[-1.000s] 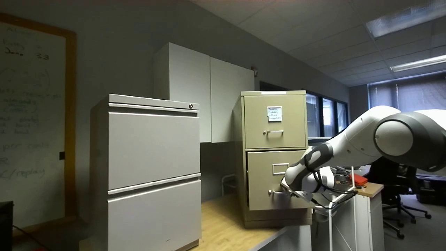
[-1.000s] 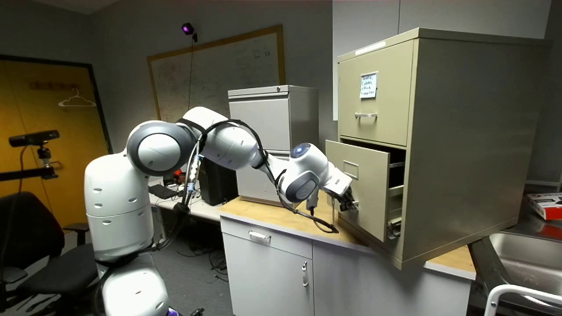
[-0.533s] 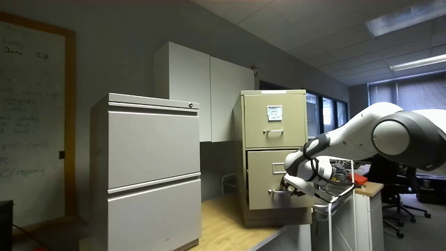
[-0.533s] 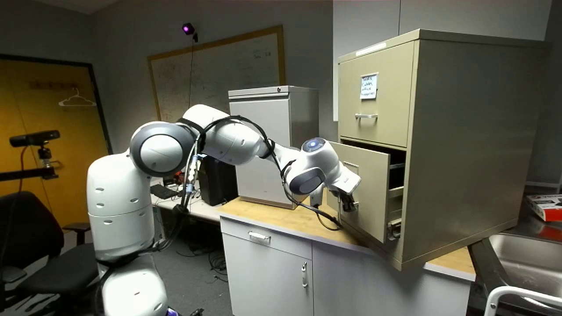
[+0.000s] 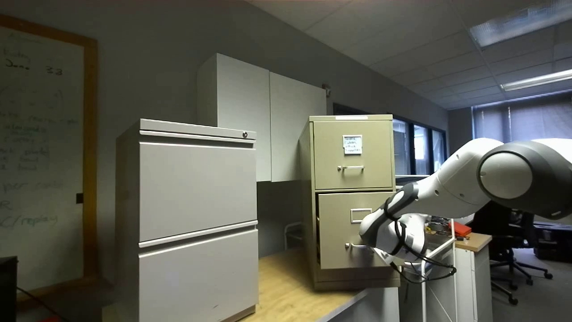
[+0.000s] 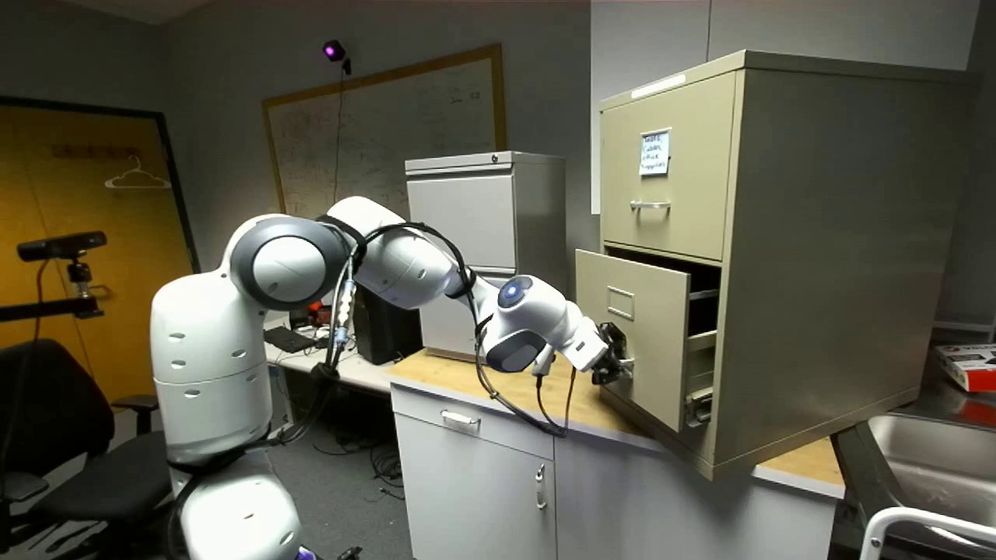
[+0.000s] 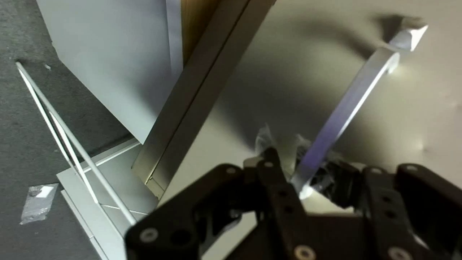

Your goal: Open the bottom drawer of the cabinet to the right.

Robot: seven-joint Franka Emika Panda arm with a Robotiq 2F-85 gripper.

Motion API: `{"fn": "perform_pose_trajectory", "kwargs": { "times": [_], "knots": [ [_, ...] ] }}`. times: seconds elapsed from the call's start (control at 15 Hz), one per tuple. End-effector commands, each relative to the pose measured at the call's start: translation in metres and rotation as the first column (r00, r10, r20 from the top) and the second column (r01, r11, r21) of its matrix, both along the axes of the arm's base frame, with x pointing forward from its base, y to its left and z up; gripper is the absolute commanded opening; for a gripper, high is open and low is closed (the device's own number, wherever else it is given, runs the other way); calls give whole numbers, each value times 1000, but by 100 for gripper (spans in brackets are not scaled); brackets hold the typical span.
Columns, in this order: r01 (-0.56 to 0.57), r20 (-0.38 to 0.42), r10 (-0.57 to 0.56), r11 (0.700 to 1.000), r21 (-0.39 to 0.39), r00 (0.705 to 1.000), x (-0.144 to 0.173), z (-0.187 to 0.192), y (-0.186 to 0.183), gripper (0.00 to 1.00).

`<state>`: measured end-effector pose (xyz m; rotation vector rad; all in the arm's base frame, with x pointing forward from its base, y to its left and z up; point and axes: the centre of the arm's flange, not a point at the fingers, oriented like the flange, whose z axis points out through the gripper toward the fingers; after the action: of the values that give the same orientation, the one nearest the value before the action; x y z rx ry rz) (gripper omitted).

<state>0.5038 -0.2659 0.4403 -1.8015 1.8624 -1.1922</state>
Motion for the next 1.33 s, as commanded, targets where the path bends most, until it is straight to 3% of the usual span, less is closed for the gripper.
{"fn": "perform_pose_trajectory", "kwargs": {
  "times": [0.0,0.13,0.2,0.33,0.6,0.87,1.13,1.2,1.27],
  "knots": [
    [153,26,-156,984,96,987,-59,-47,-16,5],
    [204,72,-215,970,134,974,-63,-45,-18,5],
    [-18,90,4,988,156,996,-64,-43,-20,5],
    [-48,93,31,981,189,995,-63,-28,-17,5],
    [-105,90,78,933,345,993,-91,-8,-28,5],
    [-281,139,244,833,476,960,-141,-30,-62,5],
    [-426,178,405,684,592,897,-197,-109,-101,5],
    [-276,190,201,734,620,961,-199,-112,-94,5],
    [-239,186,154,720,651,970,-198,-108,-89,5]
  ]
}}
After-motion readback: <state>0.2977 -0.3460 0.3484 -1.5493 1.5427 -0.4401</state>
